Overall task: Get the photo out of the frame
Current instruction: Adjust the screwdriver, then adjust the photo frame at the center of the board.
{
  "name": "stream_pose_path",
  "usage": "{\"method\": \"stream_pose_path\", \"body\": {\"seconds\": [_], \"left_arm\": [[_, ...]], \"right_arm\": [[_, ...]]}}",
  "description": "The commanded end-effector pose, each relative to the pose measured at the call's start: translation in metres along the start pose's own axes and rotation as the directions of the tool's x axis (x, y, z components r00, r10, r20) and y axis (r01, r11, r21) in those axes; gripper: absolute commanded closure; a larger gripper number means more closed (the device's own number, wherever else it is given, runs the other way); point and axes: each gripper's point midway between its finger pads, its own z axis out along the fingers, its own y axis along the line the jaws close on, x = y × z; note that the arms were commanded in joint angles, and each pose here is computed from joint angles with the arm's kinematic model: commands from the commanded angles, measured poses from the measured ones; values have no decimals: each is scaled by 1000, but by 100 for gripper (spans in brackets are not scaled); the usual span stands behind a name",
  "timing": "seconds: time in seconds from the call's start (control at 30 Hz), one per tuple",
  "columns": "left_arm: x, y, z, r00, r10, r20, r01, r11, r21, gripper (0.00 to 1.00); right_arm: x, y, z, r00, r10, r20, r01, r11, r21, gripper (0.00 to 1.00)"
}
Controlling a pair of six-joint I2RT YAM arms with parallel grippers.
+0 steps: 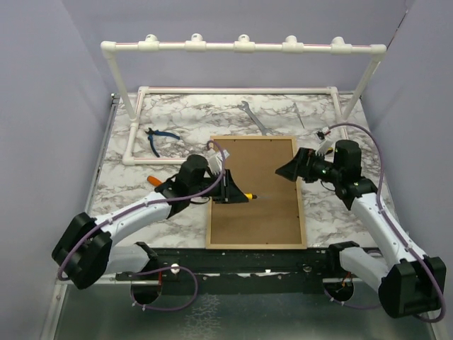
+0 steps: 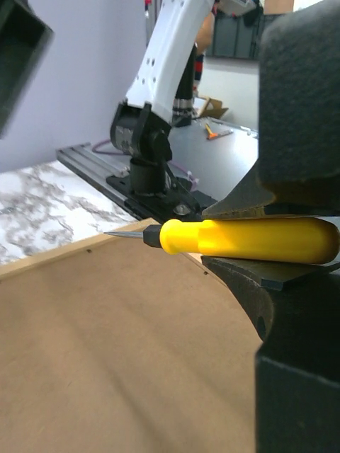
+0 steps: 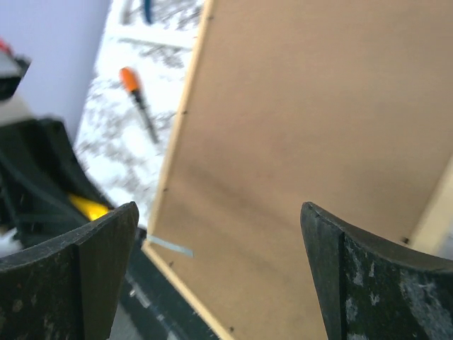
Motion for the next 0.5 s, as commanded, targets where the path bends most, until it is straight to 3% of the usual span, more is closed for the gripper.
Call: {"method": "stream_pose_path", "body": {"seconds": [0.0, 0.17, 0.23, 0.37, 0.47], "left_arm": [[14, 12, 37, 999, 33, 43, -29, 994, -102, 100], [29, 12, 63, 995, -43, 90, 53, 993, -109, 100], [39, 11, 74, 995, -58, 78, 67, 991, -118, 100], [55, 13, 92, 996, -72, 51, 78, 988, -137, 100], [64, 16, 104, 996, -89, 32, 92, 986, -142, 100]], "right_arm": [[-2, -62, -23, 990, 2, 142, -55, 927, 371, 0], [13, -92, -50, 961, 9, 275, -155, 843, 515, 0], [25, -90, -47, 961, 51, 272, -182, 856, 483, 2], [52, -98, -39, 956, 172, 237, -269, 836, 478, 16], [65, -105, -37, 949, 215, 229, -303, 819, 488, 18]]}}
